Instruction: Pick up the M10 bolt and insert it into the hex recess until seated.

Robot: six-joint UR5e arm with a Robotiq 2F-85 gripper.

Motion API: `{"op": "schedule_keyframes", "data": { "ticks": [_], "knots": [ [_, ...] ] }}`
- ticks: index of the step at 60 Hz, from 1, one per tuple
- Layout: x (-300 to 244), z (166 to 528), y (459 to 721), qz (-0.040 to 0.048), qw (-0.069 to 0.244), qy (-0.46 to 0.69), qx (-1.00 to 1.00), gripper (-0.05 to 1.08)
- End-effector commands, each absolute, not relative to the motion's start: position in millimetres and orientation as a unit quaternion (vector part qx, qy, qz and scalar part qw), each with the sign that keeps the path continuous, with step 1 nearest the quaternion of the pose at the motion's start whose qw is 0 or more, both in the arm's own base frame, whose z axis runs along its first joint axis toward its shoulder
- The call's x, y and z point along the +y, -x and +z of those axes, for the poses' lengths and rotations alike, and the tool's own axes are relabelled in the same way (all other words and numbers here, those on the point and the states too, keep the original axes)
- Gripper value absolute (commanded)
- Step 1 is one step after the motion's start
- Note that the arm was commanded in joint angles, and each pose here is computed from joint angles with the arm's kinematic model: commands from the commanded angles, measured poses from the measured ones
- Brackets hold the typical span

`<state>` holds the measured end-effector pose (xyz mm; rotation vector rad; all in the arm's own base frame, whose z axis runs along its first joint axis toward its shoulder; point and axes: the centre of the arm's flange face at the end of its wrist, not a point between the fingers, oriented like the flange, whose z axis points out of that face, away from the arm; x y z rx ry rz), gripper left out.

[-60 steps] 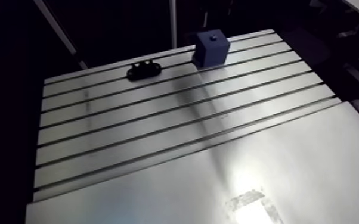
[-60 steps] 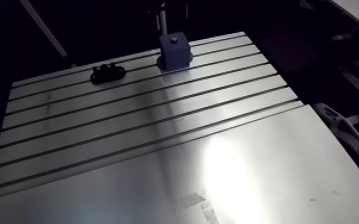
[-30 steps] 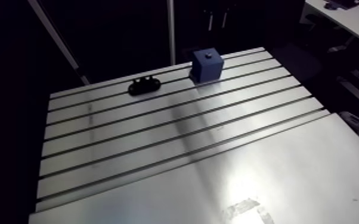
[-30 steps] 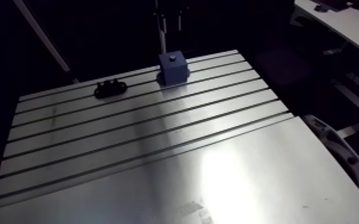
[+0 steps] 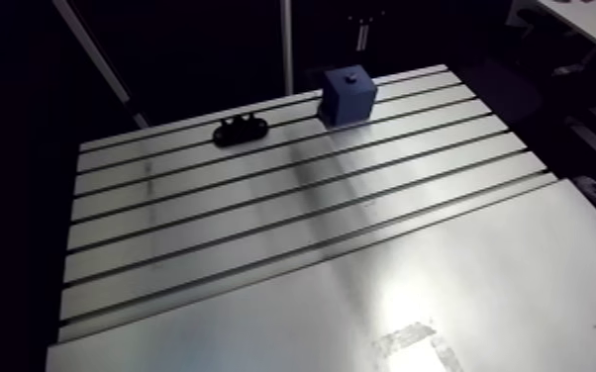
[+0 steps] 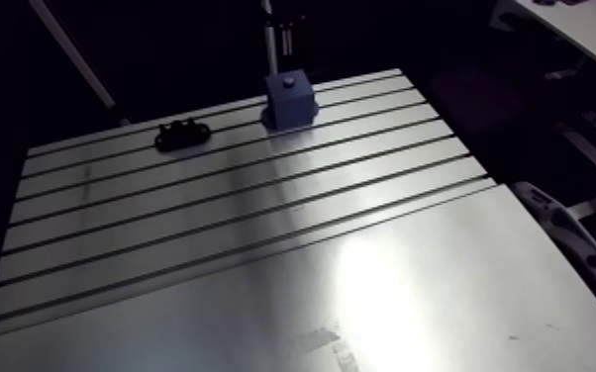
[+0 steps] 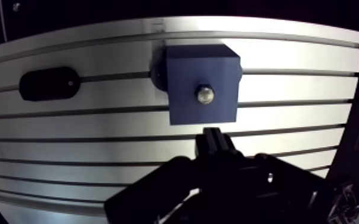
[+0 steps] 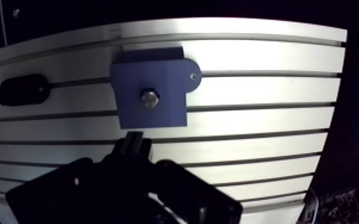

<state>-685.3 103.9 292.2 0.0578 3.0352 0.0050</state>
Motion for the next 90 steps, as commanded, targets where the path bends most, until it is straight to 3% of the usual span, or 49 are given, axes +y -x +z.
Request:
{"op": "schedule_keyframes", "data": {
  "ticks": [1, 63, 90],
  "knots": [
    [104.3, 278.0, 688.8, 0.0055, 0.041, -0.019, 0.999, 1.08],
    [109.3, 252.5, 685.0, 0.0088, 0.028, -0.021, 0.999, 1.08],
    [110.2, 240.5, 687.4, 0.0064, 0.030, -0.022, 0.999, 1.08]
  ]
}}
